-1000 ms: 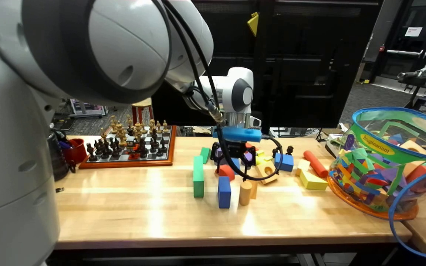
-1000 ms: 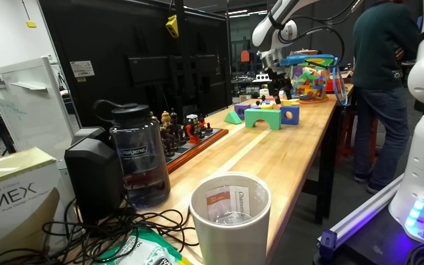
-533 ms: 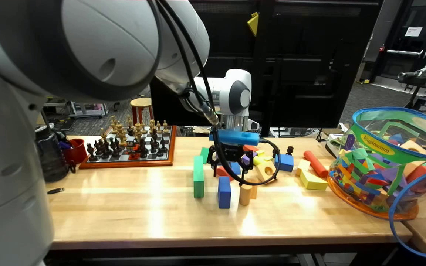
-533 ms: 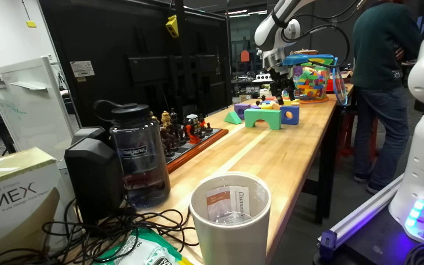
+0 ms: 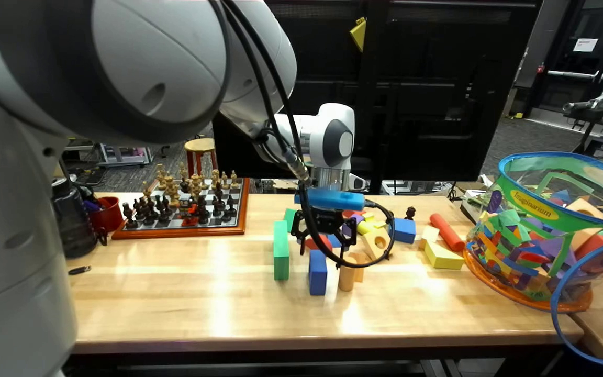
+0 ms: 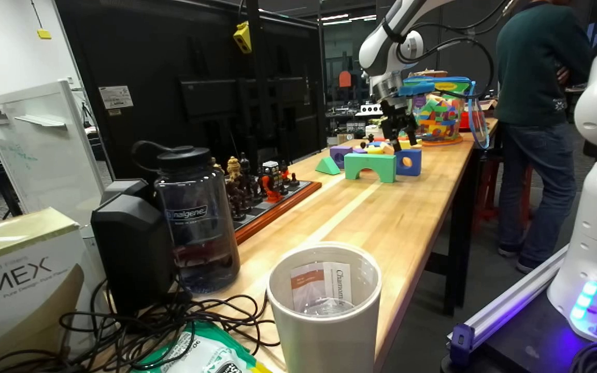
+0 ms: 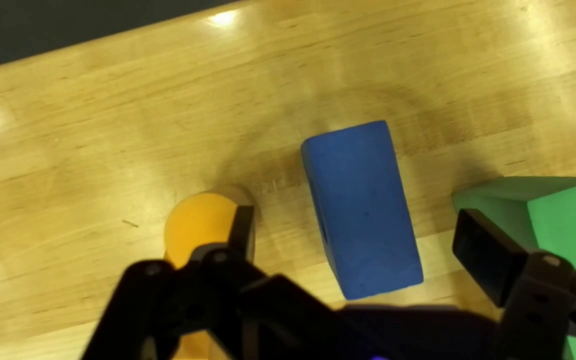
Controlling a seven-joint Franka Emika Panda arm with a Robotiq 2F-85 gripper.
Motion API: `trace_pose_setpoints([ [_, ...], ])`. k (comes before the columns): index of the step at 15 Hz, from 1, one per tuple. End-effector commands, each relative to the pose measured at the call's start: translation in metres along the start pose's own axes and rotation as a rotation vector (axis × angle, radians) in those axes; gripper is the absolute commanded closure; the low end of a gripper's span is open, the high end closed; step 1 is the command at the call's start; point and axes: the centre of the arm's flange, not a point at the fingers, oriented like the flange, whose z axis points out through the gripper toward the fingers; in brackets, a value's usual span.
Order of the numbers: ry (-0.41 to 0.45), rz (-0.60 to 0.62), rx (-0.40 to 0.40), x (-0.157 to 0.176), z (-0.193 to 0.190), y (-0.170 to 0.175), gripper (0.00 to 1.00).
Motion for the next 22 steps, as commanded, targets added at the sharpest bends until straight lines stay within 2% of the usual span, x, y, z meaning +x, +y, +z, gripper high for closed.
trace_pose_setpoints([
  [1,-0.007,-0.005,0.001,0.003,0.000,-0.005,0.00],
  [9,-0.029,0.000,0.014,0.012,0.003,-0.004,0.00],
  [16,0.016,0.066,0.019,-0.002,0.009,-0.010,0.00],
  [22,0.001,0.075,0.036,0.003,0.014,-0.011,0.00],
])
